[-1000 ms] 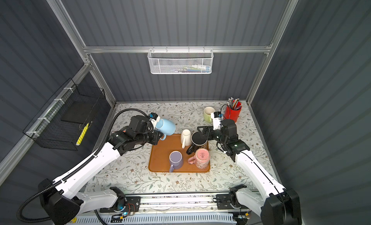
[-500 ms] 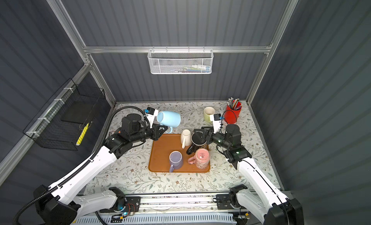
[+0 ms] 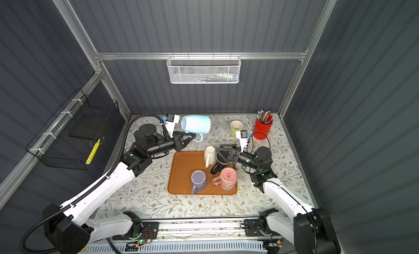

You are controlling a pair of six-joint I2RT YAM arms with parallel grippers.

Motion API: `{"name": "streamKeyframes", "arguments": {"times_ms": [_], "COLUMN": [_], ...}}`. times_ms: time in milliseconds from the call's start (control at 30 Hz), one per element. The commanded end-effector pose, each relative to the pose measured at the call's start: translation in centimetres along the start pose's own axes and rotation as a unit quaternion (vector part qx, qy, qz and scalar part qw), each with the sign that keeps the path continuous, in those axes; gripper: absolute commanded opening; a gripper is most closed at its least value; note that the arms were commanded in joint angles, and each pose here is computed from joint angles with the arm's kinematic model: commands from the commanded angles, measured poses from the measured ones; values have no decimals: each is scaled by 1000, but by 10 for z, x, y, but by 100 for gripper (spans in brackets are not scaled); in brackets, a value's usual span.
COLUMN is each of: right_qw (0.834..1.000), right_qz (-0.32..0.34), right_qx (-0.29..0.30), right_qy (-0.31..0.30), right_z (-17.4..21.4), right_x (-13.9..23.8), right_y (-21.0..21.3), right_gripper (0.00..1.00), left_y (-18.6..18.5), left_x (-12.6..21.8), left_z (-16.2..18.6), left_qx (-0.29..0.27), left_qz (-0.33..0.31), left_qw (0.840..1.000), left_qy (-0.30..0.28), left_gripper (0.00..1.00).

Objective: Turn the mug right side up
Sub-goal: 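Hold the light blue mug sideways while the right gripper moves to grasp its base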

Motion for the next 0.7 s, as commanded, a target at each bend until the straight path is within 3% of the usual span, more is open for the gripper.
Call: {"name": "streamKeyframes", "arguments": {"times_ms": [0,433,667], "right_qw": [996,988,989], "right_qz": [-88,-150,-146], "right_qx": [24,26,12], "right_qy": [5,11,12], "right_z": [-6,-27,-39], "right_x": [-2,-21,-38], "right_y": [32,48,46], "right_gripper": [84,83,77], "left_y": [-18,-19,-15], "left_x": [4,-14,-23], "left_z": [-38,-53,-53], "left_qx": [-33,-16,-13], "left_qz": [55,120,129], "left_qw": [995,986,985], "left_qy": [-75,-114,-111], "left_gripper": [0,0,0]}}
Point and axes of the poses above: each gripper's point midway between its finger pads, its own x axis back along the fingers, its own y axis along the line the jaws close on, z = x × y, the point moved 4 cm from there along x, back along the fingers, and after that the axes turned 13 degrees about -x, right-handed, at the moved point
